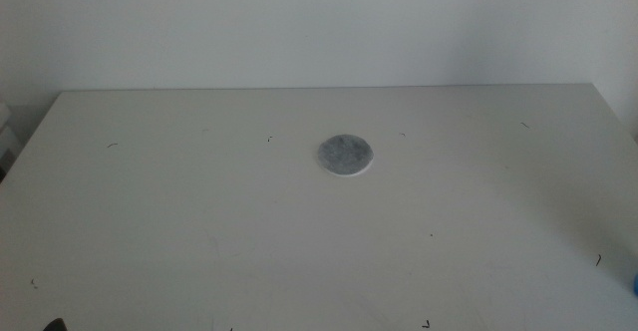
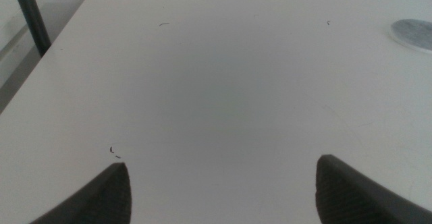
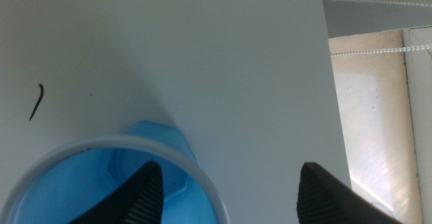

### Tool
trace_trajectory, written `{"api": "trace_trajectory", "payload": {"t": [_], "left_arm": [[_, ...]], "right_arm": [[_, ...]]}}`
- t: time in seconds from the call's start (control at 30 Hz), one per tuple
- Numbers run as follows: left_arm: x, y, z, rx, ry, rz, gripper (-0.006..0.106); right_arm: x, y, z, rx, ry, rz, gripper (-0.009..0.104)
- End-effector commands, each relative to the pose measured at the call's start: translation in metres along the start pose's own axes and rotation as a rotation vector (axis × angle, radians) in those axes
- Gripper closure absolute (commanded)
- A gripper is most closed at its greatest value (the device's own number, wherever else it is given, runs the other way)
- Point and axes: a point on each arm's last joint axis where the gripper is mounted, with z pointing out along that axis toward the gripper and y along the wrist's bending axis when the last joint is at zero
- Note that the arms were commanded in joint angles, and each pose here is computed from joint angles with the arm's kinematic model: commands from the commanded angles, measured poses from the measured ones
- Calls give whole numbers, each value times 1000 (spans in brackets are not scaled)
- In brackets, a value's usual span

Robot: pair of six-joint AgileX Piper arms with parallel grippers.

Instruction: Place an empty cup on a cup mat.

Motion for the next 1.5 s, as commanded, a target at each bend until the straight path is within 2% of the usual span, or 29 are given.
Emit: {"api": "trace_trajectory", "payload": {"t": [0.0, 0.17, 0.3, 0.33, 0.57, 0.77, 1.0, 1.17, 1.47], "left_arm": [[-8, -1, -1, 10, -76, -11, -5], [-8, -1, -1, 10, -76, -11, -5], [-8, -1, -1, 10, -76, -11, -5], [-8, -1, -1, 10, -76, -11, -5], [-8, -1, -1, 10, -76, -11, -5], [-8, -1, -1, 10, -76, -11, -5], [-8, -1, -1, 10, -76, -11, -5], [-8, -1, -1, 10, -76, -11, -5], [-8, -1, -1, 10, -76, -11, -5]], "right_arm": [[-8, -4, -7, 15, -75, -2, 48], [-9, -3, 0, 3, -63, 7, 70], [-9, -3, 0, 0, -52, 7, 95], [-9, -2, 0, 0, -53, 6, 97], [-6, 10, -23, -11, -100, 2, 96], [-12, 40, -61, -62, -133, 20, 96], [-35, 97, -106, -146, -217, -29, 96], [-58, 140, -124, -201, -190, -54, 95], [-101, 229, -114, -223, -131, -218, 95]]}}
